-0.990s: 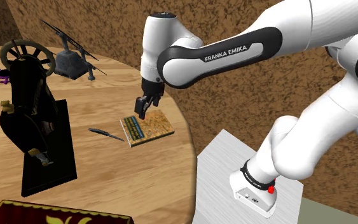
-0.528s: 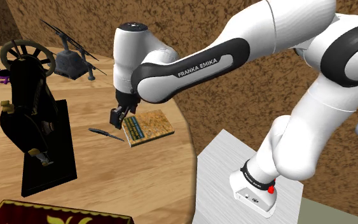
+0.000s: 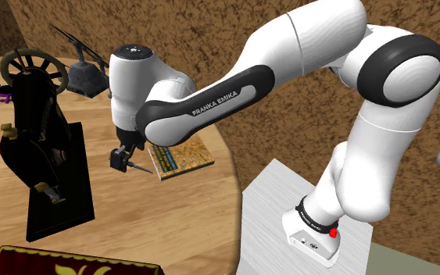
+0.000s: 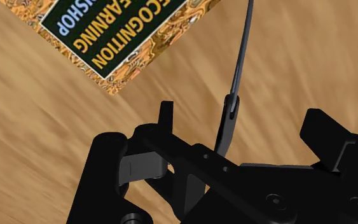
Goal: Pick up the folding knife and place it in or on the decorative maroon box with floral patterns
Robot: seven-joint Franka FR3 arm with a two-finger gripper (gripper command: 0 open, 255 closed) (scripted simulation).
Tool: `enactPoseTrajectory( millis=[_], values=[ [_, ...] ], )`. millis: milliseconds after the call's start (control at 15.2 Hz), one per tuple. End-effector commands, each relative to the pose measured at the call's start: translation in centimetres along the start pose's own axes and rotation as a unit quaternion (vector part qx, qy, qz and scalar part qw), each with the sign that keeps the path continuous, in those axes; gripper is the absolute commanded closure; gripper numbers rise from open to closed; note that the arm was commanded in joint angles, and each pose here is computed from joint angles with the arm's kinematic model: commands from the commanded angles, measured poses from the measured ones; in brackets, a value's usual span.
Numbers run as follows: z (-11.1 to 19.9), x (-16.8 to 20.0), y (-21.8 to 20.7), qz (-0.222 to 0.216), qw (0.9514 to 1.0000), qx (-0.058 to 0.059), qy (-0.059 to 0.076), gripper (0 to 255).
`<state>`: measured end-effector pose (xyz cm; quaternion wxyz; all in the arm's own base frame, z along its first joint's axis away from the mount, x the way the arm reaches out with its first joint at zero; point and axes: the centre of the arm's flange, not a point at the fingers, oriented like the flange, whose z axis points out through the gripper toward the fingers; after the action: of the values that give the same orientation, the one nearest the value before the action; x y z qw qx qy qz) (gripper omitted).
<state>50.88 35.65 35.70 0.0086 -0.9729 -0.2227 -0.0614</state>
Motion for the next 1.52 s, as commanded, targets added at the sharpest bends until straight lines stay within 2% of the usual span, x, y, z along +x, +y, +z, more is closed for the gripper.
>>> enactPoseTrajectory(
  millis=[0,198,726,792,1452],
  values=[
    [1.1,0.0,-0.2,-0.001,1.0,0.0,0.001,0],
    [3.0,0.1,-0.2,-0.001,1.0,0.0,0.001,0],
    [3.0,0.0,-0.2,-0.001,1.0,0.0,0.001,0],
    [3.0,0.0,-0.2,-0.001,1.0,0.0,0.001,255],
    [2.5,0.1,-0.2,-0.001,1.0,0.0,0.001,255]
  ],
)
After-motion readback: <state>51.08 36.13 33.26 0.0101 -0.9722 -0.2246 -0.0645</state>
